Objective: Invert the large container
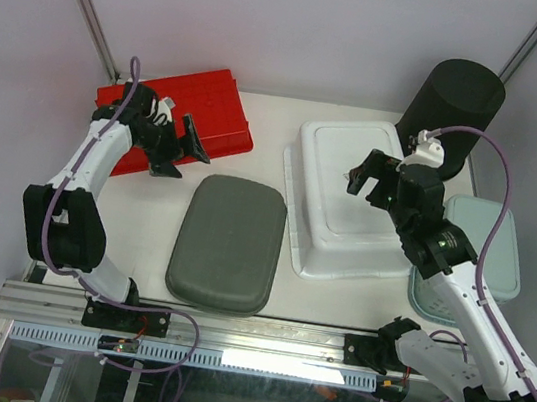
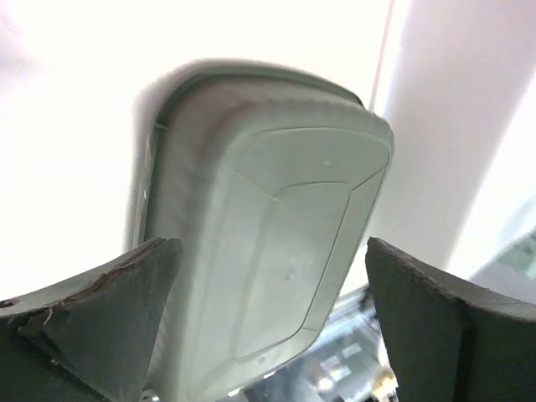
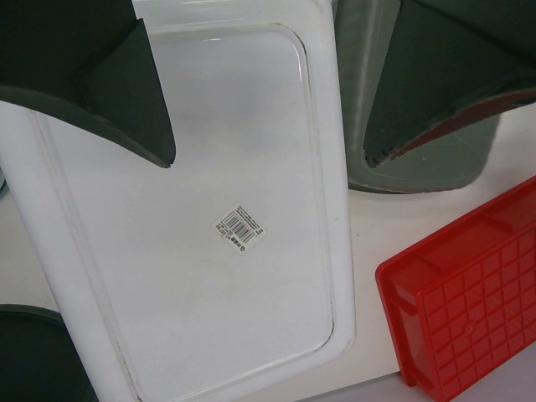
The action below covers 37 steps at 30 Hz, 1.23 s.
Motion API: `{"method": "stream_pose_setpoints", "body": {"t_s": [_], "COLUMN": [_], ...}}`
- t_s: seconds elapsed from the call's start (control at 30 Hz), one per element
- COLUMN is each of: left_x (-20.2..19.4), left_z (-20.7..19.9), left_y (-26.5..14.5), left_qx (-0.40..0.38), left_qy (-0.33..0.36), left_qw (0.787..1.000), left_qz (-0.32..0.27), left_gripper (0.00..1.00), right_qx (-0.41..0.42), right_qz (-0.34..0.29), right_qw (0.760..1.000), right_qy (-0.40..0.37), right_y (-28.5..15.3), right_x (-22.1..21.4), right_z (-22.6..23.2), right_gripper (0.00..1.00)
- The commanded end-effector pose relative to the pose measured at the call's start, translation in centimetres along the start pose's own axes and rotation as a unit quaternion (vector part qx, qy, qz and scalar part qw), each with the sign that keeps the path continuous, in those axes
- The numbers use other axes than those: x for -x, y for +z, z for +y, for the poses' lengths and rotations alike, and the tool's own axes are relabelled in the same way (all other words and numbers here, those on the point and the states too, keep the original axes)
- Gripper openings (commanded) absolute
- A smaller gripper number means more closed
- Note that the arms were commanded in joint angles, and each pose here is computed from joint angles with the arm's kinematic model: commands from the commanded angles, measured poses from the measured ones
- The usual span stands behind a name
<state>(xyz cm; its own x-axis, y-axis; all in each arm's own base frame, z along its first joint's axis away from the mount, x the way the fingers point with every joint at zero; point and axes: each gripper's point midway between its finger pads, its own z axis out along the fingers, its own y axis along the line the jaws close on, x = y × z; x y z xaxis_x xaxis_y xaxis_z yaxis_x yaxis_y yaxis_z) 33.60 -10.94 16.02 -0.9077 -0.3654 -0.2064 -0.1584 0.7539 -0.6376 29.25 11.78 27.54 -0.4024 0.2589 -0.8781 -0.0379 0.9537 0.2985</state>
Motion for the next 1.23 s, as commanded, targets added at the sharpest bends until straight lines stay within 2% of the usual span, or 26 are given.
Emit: {"method": "stream_pose_setpoints", "body": {"t_s": [0.0, 0.1, 0.23, 0.27, 0.37, 0.5, 0.6, 0.8, 0.93, 1.2], "left_x": [4.0, 6.8, 9.4, 9.4, 9.2, 6.1, 4.1, 2.5, 2.5, 4.1], "left_z": [1.3, -1.0, -5.1, -6.9, -11.4, -17.2, -19.1, -19.8, -19.9, -21.8], "left_y": [-5.2, -8.4, -10.7, -11.9, -12.0, -9.3, -7.5, -6.0, -6.3, -7.8], "left_qx": [0.137, 0.139, 0.094, 0.079, 0.058, -0.015, -0.050, -0.079, -0.085, -0.102], "left_qy": [0.071, 0.084, 0.116, 0.131, 0.168, 0.241, 0.263, 0.305, 0.314, 0.301], "left_qw": [0.983, 0.971, 0.955, 0.946, 0.933, 0.927, 0.926, 0.912, 0.904, 0.894], "left_qz": [-0.096, -0.173, -0.258, -0.284, -0.314, -0.285, -0.265, -0.263, -0.278, -0.316], "left_gripper": [0.99, 0.99, 0.99, 0.99, 0.99, 0.99, 0.99, 0.99, 0.99, 0.99], "right_qx": [-0.001, 0.001, -0.008, -0.015, -0.048, -0.120, -0.168, -0.241, -0.246, -0.247], "right_qz": [-0.019, -0.006, 0.025, 0.038, 0.062, 0.060, 0.041, -0.030, -0.068, -0.046], "right_qw": [1.000, 1.000, 1.000, 0.999, 0.997, 0.990, 0.984, 0.969, 0.966, 0.968], "right_qy": [0.008, 0.005, 0.001, 0.001, 0.013, 0.043, 0.045, -0.039, -0.050, -0.009], "right_y": [0.4, 1.0, 1.9, 2.1, 2.9, 3.4, 3.0, 1.7, 0.8, 1.7], "right_x": [1.2, 1.0, 0.7, 0.6, 0.5, 0.9, 1.3, 4.3, 6.5, 4.4], "right_z": [0.3, 0.7, 1.2, 1.1, 0.9, -0.7, -2.5, -6.0, -6.2, -6.1], "right_gripper": [0.99, 0.99, 0.99, 0.99, 0.99, 0.99, 0.99, 0.99, 0.99, 0.99]}}
